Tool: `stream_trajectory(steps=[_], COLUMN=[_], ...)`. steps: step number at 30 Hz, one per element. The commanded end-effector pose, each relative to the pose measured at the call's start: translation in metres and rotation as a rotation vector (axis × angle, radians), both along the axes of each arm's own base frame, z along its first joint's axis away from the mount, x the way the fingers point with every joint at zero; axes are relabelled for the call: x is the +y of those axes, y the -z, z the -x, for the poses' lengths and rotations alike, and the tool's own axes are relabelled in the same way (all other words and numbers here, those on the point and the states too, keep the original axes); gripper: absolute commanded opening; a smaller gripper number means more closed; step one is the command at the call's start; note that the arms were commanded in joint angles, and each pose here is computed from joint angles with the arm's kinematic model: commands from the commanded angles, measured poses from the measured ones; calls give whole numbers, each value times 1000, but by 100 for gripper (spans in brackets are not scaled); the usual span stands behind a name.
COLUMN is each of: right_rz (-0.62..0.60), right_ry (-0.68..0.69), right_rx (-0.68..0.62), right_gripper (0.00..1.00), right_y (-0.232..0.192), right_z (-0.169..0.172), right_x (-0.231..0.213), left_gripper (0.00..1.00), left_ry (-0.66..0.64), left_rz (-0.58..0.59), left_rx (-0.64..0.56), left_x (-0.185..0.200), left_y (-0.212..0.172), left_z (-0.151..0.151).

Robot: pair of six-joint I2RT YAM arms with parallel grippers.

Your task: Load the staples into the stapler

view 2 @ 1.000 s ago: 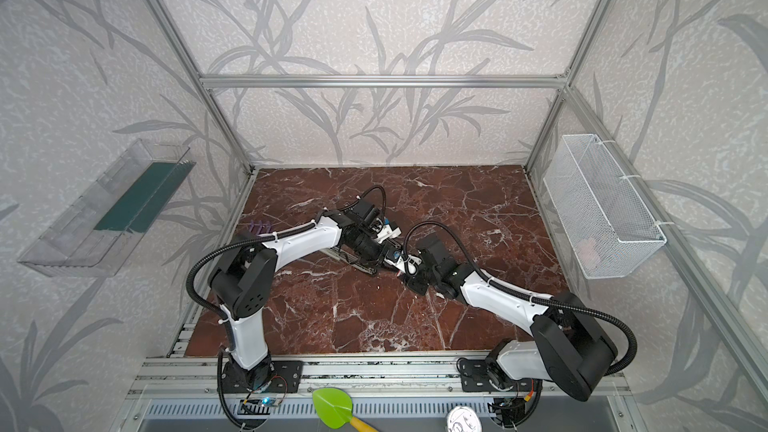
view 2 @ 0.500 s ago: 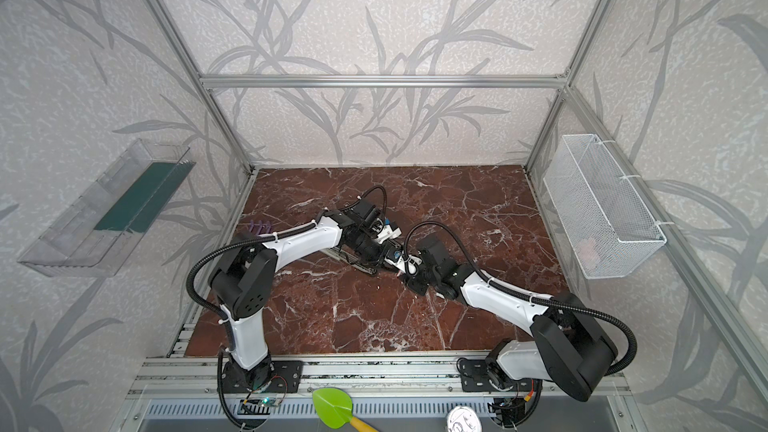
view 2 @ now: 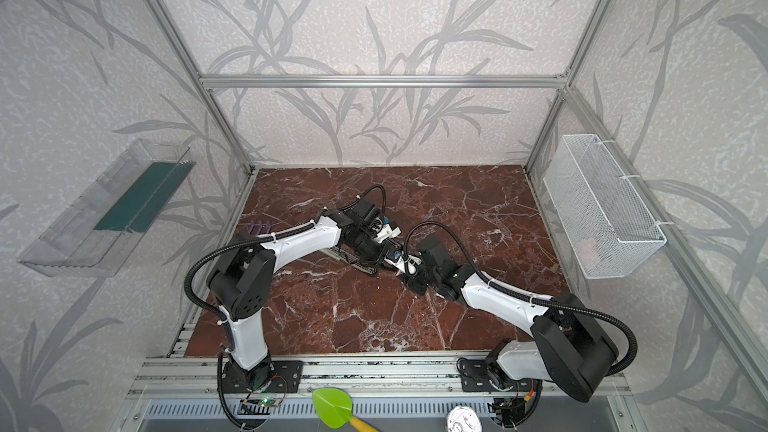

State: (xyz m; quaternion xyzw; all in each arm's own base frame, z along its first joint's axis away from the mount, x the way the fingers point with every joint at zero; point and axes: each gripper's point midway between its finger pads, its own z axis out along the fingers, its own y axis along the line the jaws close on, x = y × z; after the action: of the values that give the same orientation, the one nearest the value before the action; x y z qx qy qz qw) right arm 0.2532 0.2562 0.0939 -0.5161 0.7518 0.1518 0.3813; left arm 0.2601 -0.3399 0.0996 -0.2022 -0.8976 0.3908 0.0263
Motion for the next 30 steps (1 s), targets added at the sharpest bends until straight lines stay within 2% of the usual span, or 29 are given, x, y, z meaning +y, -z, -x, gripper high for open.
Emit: stream_trajectory(steps=[1, 17, 21, 25, 30], right_rz=[-157, -115, -109, -121, -125], right_ry=[-31, -12, -12, -13, -19], right_rx=[-185, -167, -162, -170, -164], right_gripper=[35, 35, 35, 35, 35], right_y=[-58, -45, -43, -46, -45], right_z=[-17, -20, -20, -20, -19], right_x=[24, 19, 19, 20, 21], left_gripper=[0, 0, 0, 0, 23], left_ry=[23, -20, -45, -58, -65], left_rz=[-8, 37, 79, 52, 75], left_rx=[6, -30, -26, -32, -27], left_x=[5, 13, 14, 17, 14], left_y=[-4, -21, -27, -24, -27], left_z=[11, -1, -6, -10, -13])
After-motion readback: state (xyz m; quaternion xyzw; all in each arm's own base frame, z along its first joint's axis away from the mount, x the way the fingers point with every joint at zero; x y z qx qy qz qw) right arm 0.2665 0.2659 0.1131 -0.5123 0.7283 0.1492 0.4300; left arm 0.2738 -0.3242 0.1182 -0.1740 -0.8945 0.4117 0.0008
